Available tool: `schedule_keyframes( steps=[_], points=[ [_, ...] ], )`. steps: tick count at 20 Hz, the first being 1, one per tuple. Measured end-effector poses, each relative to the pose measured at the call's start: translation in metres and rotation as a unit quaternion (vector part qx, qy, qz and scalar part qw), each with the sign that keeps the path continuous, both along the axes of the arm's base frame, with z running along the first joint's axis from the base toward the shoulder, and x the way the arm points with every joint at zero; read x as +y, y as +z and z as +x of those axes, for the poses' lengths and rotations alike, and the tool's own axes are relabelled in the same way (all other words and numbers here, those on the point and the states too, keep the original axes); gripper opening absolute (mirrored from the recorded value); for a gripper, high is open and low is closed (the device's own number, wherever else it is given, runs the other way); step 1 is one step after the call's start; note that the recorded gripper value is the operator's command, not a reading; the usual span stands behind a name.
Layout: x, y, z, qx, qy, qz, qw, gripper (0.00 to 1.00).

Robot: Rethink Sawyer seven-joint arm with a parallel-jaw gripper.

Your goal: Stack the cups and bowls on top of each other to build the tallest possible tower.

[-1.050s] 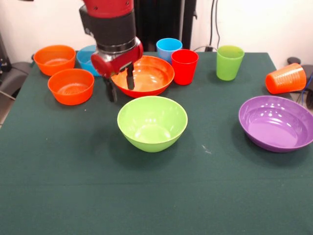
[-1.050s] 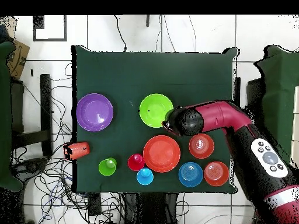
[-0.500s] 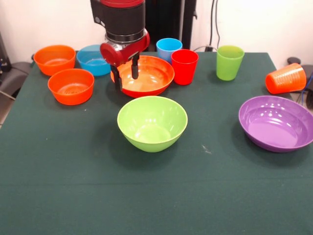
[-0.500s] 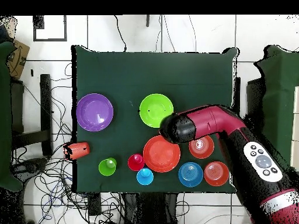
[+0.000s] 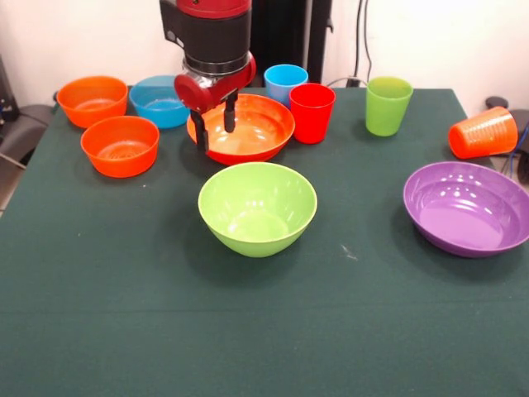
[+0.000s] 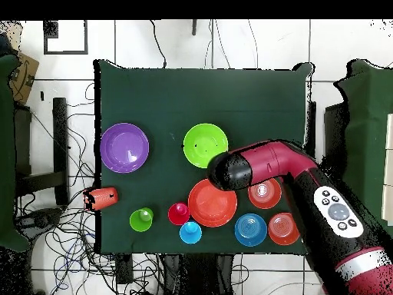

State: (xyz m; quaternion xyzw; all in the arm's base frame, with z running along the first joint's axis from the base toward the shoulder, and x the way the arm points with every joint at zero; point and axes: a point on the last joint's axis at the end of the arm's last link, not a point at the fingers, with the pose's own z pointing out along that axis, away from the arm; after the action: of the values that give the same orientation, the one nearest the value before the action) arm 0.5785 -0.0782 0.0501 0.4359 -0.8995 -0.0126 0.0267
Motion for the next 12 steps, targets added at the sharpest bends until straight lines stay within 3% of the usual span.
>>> schedule_keyframes(
  steps=[12],
  points=[
    [-0.007,-0.011,-0.007,0.014,-0.004,-0.02,0.9997,1.0]
  ],
)
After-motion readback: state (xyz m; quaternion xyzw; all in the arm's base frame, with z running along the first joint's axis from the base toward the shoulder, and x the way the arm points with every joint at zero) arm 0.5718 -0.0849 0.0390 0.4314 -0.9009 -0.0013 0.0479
